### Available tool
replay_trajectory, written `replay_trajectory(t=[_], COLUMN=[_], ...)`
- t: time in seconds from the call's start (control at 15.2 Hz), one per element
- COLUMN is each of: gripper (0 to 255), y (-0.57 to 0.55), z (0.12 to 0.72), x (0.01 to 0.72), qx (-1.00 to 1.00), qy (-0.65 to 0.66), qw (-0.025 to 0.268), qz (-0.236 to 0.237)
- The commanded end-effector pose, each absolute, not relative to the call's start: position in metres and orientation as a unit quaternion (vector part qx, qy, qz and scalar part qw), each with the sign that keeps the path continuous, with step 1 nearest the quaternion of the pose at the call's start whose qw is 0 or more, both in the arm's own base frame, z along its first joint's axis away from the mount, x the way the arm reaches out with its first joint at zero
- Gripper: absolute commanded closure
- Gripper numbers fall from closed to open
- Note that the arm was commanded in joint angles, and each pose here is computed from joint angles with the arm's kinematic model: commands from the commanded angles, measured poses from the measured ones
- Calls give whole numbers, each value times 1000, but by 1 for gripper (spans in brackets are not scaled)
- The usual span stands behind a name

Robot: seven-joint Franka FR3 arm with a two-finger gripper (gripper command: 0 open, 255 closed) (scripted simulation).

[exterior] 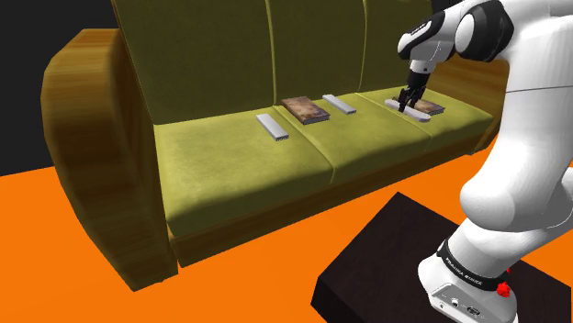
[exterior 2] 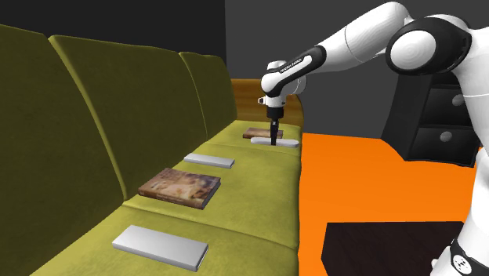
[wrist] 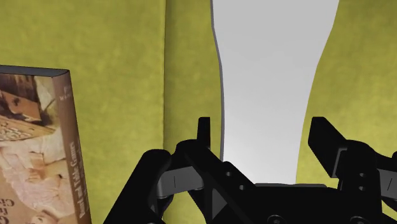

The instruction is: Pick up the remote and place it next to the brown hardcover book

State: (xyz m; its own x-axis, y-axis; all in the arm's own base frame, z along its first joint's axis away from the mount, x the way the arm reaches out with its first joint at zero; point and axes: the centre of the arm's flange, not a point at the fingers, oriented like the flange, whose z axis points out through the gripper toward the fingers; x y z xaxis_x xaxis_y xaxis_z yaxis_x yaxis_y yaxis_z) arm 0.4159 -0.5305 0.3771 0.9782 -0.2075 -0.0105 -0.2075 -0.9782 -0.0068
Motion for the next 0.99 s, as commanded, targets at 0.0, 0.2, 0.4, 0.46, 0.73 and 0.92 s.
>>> replay_trajectory(t=[0.0,0.2,0.4,0.46,0.73,0.92], gripper=[255,255,255,255,255,0], y=[-531,-531,-531,-531,-531,-531], z=[367,351,347,347,347,347], x=[416,416,416,416,416,416], qx=[-995,-995,-995,-995,-995,-995], qy=[104,104,104,104,104,104], qw=[4,4,4,4,4,4], qz=[5,5,5,5,5,5])
